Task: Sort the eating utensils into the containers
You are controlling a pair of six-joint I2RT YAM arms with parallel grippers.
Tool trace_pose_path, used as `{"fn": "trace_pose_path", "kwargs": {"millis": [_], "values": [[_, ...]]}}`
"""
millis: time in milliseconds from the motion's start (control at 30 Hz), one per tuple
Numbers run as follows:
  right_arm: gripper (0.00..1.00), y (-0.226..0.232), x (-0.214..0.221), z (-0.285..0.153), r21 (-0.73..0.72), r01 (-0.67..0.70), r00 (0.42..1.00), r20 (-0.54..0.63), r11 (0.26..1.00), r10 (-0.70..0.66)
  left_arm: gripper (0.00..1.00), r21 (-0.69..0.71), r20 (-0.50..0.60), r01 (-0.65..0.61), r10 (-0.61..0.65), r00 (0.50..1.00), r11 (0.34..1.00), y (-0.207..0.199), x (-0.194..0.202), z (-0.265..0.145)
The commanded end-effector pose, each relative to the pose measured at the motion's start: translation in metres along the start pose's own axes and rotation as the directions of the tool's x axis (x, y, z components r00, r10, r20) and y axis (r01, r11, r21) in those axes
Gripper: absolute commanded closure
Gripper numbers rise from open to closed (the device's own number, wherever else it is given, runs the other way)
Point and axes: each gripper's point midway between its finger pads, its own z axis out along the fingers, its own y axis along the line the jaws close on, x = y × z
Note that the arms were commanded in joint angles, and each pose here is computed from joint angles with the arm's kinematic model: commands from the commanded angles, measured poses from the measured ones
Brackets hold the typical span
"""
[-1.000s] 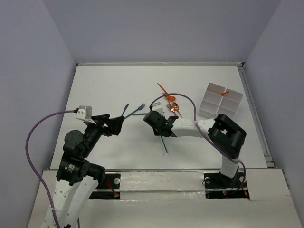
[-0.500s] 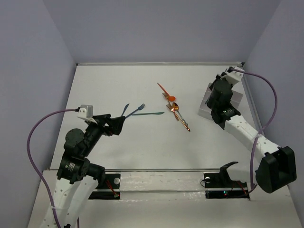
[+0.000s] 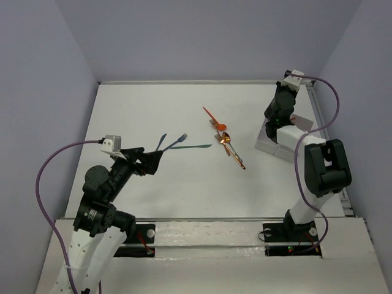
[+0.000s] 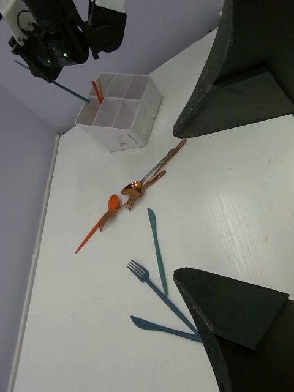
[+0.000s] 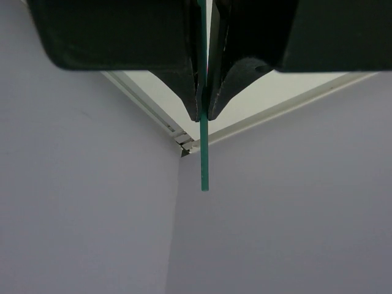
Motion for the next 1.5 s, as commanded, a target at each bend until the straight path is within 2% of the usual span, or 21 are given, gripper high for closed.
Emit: {"fn": "trace_pose_path", "kwargs": {"millis": [0,300,600,667,867,1033,1067,1167,1200,1300,1333,1467], "values": [[0.93,-0.009,-0.046,0.018,0.054,-0.088,0.986,0.147,0.995,0.079,0.01,0.05,0.047,-0.02,0.018,0.999,0.999,-0.015,-0.019,0.0],[0.93,0.007,-0.001,0.02,0.025,-0.034,0.993,0.114,0.999,0.031,0.01,0.041,0.031,-0.018,0.017,0.999,0.999,-0.012,-0.016,0.003],[0.92,0.002,0.027,0.009,0.022,-0.029,0.997,0.07,0.999,0.028,0.01,0.047,0.033,-0.02,0.019,0.999,0.999,-0.013,-0.016,0.003],[0.88,0.0,0.029,0.007,0.022,-0.036,0.998,0.061,0.999,0.034,0.01,0.05,0.035,-0.02,0.018,0.999,0.999,-0.014,-0.017,0.002],[0.58,0.001,0.023,-0.002,-0.031,-0.092,0.996,0.006,0.995,0.092,0.01,0.052,0.04,-0.021,0.019,0.999,0.998,-0.015,-0.017,0.001],[0.53,0.003,0.011,-0.009,-0.06,-0.124,0.992,-0.044,0.991,0.121,0.01,0.055,0.042,-0.02,0.018,0.999,0.998,-0.015,-0.018,0.001],[0.53,0.009,-0.006,-0.017,-0.086,-0.153,0.988,-0.035,0.985,0.15,0.01,0.057,0.043,-0.022,0.019,0.999,0.998,-0.015,-0.018,0.001],[0.53,0.035,-0.022,-0.04,-0.209,-0.168,0.984,-0.1,0.963,0.15,0.01,0.048,0.045,-0.021,0.019,0.999,0.999,-0.013,-0.018,0.001],[0.53,0.064,-0.017,-0.059,-0.315,-0.183,0.973,-0.191,0.931,0.127,0.01,0.048,0.043,-0.021,0.019,0.999,0.999,-0.013,-0.018,0.002],[0.55,0.101,0.003,-0.101,-0.451,-0.217,0.936,-0.348,0.865,0.053,0.01,0.038,0.034,-0.017,0.016,0.999,0.999,-0.01,-0.017,0.004],[0.59,0.124,0.007,-0.127,-0.515,-0.242,0.923,-0.384,0.822,0.031,0.01,0.038,0.024,-0.015,0.014,1.0,0.999,-0.01,-0.015,0.006],[0.6,0.166,0.033,-0.197,-0.649,-0.275,0.872,-0.48,0.709,-0.1,0.01,0.029,0.008,-0.012,0.011,1.0,0.999,-0.007,-0.011,0.009]]}}
